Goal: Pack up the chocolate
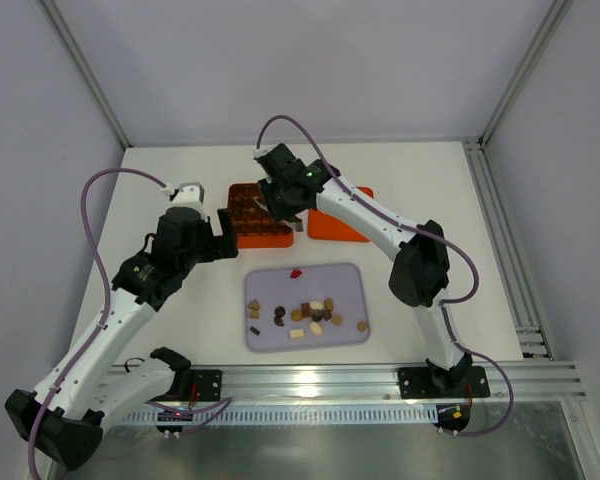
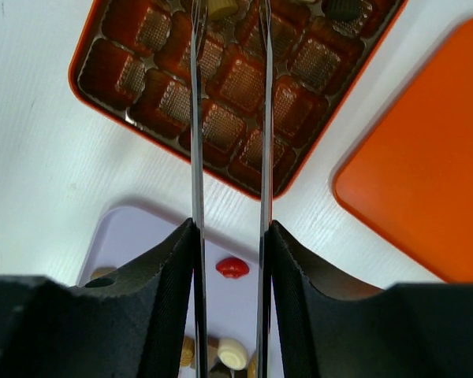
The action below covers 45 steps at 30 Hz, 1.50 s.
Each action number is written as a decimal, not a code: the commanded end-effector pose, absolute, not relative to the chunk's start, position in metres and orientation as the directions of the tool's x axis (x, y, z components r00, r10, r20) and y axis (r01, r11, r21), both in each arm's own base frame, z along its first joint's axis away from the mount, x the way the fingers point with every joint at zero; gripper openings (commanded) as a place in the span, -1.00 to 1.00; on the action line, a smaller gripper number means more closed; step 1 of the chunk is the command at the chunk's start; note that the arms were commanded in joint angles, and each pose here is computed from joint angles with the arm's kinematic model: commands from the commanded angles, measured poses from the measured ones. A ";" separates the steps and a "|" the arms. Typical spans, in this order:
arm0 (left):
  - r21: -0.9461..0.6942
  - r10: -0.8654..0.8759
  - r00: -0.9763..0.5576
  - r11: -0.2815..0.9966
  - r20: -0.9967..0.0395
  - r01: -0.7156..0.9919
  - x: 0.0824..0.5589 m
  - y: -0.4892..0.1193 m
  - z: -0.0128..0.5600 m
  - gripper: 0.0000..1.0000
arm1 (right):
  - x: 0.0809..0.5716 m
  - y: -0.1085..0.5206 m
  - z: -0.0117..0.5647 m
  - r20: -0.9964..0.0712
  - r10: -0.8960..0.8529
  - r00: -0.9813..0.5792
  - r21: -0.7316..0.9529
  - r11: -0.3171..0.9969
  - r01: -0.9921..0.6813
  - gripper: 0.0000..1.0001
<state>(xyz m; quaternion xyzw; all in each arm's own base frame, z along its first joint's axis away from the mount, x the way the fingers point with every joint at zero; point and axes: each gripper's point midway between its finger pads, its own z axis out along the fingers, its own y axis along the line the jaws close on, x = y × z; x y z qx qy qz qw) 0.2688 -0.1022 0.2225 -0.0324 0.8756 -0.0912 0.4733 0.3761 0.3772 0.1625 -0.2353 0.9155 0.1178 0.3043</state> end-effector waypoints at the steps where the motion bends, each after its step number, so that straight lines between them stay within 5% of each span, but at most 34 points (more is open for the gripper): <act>1: -0.208 -0.165 -0.525 0.978 -0.835 0.023 0.272 -0.102 0.228 0.99 | 0.360 0.353 0.237 -0.710 -0.298 -0.639 0.083 0.865 -0.495 -0.14; 18: -0.210 -0.164 -0.531 0.977 -0.831 0.028 0.274 -0.104 0.227 0.99 | 0.224 0.268 0.178 -0.547 -0.473 -0.691 0.039 0.810 -0.586 -0.15; 45: -0.205 -0.160 -0.537 0.978 -0.828 0.024 0.274 -0.103 0.224 0.99 | 0.209 0.277 0.129 -0.435 -0.598 -0.673 0.002 0.747 -0.665 -0.14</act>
